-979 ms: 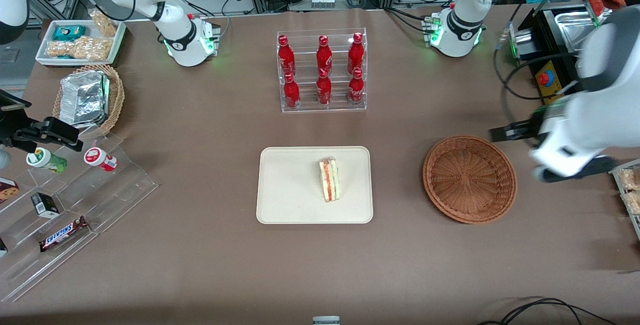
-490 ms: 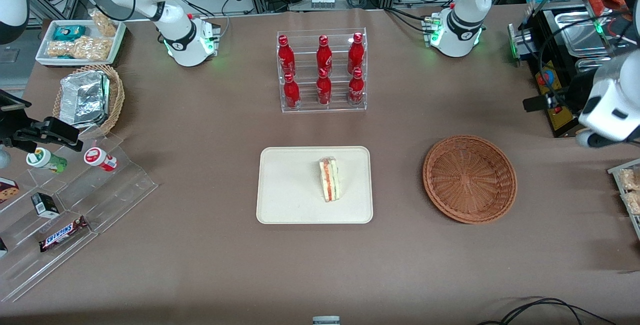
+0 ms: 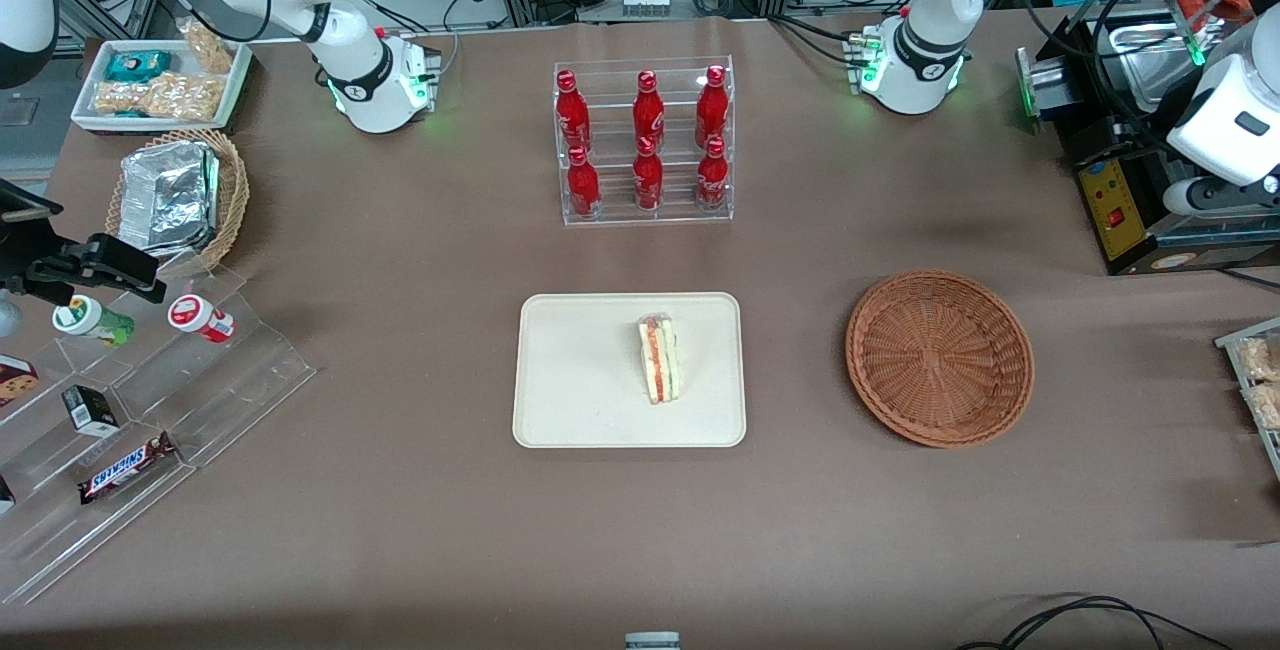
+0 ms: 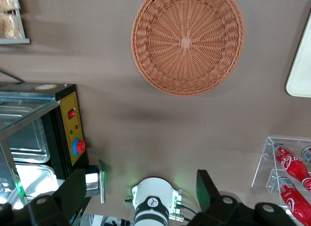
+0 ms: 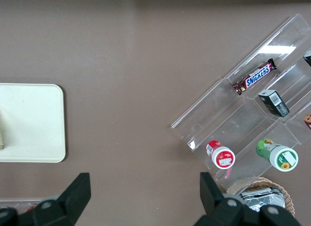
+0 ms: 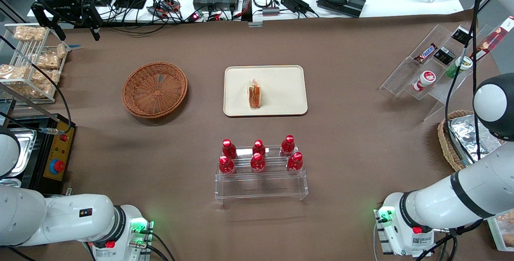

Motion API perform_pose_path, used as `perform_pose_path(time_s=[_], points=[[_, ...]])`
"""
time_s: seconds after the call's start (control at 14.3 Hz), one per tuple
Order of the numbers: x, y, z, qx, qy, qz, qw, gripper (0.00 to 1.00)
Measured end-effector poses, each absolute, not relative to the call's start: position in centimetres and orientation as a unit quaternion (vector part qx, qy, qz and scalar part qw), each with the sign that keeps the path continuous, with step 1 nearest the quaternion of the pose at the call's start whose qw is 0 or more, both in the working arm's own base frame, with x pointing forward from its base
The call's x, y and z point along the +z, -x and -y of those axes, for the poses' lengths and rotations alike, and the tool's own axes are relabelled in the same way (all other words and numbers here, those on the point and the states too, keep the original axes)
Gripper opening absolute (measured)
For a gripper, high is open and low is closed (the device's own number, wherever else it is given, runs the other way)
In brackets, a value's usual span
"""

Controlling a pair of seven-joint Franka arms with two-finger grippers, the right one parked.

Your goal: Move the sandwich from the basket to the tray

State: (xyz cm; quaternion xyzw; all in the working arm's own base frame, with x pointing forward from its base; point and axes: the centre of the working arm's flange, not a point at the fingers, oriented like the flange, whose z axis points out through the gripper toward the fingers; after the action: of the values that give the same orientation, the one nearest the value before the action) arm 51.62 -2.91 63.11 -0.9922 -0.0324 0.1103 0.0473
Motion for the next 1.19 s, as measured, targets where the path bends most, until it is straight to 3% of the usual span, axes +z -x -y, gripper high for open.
perform_pose_path(time_s=[1.19], points=[[64.0,-51.7,6.4,0.091,0.995,-0.001,0.034,1.00]])
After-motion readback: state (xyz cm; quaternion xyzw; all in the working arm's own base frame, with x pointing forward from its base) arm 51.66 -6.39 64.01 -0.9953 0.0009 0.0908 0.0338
